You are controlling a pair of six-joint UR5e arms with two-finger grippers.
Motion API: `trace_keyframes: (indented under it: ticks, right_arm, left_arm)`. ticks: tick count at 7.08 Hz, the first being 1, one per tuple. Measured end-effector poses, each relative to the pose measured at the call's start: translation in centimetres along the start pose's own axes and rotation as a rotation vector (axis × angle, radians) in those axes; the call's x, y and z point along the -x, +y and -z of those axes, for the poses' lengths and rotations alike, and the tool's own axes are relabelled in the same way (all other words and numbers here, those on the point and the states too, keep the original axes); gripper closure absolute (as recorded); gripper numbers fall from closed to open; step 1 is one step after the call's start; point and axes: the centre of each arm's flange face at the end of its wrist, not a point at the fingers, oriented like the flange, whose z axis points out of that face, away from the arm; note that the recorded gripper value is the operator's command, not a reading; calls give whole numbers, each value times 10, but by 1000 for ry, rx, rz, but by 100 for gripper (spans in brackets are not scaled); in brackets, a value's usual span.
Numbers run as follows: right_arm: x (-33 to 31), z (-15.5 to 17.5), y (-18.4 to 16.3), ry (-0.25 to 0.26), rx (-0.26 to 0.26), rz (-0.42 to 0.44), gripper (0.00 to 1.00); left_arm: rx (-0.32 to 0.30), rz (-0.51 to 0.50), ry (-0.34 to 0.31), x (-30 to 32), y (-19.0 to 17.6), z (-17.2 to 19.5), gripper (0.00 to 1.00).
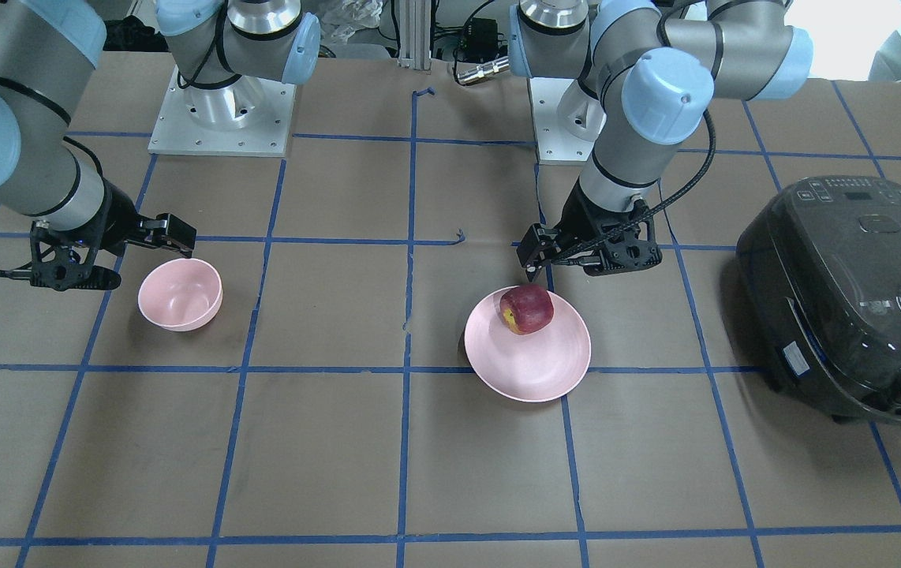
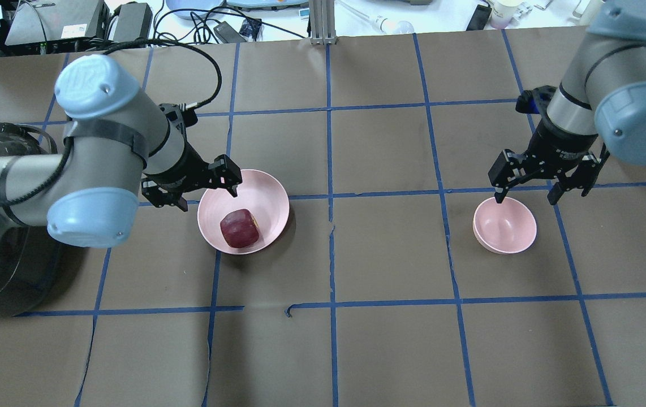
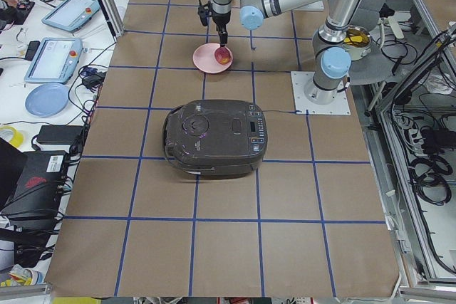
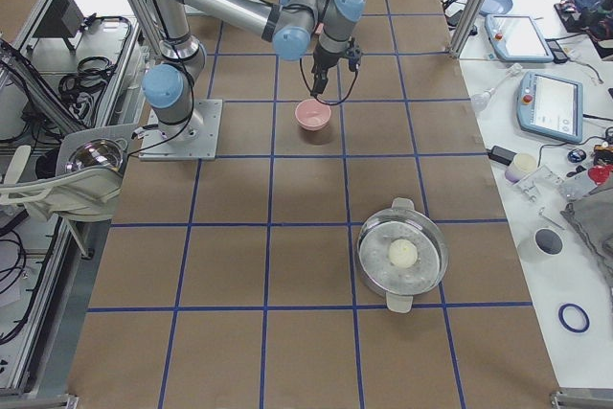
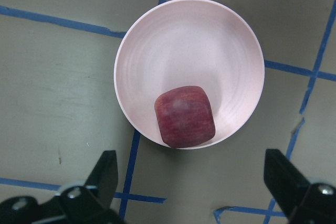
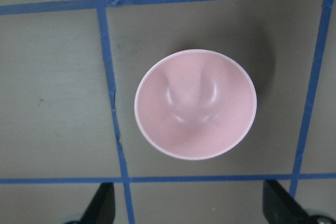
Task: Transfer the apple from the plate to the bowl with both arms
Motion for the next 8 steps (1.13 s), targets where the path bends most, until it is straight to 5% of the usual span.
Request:
trace_keyframes:
  ticks: [2, 6, 7, 8]
  right_arm:
    - [-16, -53, -8, 0, 21, -7, 0]
    - [-25, -77, -18, 35, 49, -7, 0]
    - [-27, -81, -21, 48, 49, -8, 9]
    - [-30, -84, -23, 64, 50, -8, 33]
  left_arm:
    - [26, 36, -5, 0, 8, -41, 1]
    - [40, 162, 67, -11, -8, -81, 1]
    - [49, 167, 75, -13, -9, -87, 0]
    - [52, 167, 72, -14, -9, -90, 0]
